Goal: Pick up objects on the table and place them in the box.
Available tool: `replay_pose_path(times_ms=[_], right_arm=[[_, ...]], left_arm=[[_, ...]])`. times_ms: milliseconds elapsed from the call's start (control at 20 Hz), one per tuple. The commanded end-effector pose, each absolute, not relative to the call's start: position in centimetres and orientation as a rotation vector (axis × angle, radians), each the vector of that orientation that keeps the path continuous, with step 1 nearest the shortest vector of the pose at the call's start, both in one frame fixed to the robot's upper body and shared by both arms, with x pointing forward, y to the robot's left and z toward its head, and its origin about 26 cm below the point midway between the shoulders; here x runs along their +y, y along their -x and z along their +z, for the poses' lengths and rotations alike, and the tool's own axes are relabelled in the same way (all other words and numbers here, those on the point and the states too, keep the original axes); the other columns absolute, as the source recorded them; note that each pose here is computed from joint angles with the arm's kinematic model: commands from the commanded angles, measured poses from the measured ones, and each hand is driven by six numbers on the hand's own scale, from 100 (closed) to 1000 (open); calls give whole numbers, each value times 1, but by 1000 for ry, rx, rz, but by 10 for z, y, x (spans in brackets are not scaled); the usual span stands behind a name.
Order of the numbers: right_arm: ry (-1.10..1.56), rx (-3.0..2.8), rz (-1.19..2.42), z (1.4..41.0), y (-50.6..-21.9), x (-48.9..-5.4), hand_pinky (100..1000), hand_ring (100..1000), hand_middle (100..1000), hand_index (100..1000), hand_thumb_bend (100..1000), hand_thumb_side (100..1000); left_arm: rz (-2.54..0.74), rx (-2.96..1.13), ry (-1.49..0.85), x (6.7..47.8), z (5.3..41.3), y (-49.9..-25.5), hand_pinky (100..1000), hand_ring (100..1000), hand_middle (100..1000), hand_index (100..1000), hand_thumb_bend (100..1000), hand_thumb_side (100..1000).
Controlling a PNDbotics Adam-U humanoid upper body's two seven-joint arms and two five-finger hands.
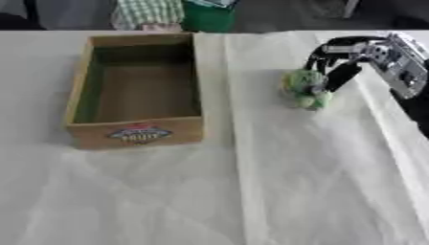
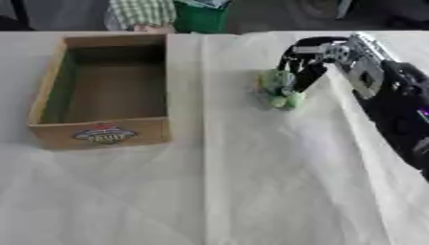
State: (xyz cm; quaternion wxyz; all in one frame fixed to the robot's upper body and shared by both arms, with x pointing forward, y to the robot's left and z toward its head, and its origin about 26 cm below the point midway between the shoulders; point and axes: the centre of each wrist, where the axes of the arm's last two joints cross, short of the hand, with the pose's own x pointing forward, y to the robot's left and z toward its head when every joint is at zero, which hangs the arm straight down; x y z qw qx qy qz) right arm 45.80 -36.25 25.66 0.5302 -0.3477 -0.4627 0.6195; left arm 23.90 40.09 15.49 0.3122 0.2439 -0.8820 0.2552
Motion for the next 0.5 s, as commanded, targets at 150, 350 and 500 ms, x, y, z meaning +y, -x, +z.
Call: replay_pose_path(times_ms=[150,350,500], right_arm=[[881,-1107,1486,263,-458,-366,806,689,418,653,222,184],[907,-1129,1463,262,-458,-366,785,634,387,601,100,100],[913,-1161,1439,263,-458,-365,776,617,373,574,100,100]], left_arm=[[660,-2365,-649,402,165,-238,785,500,505,686,111,624],[660,-2366,-651,402,165,-238,784,499,504,685,109,622],[660,-2365,-652,402,165,-238,784,498,504,685,109,621]])
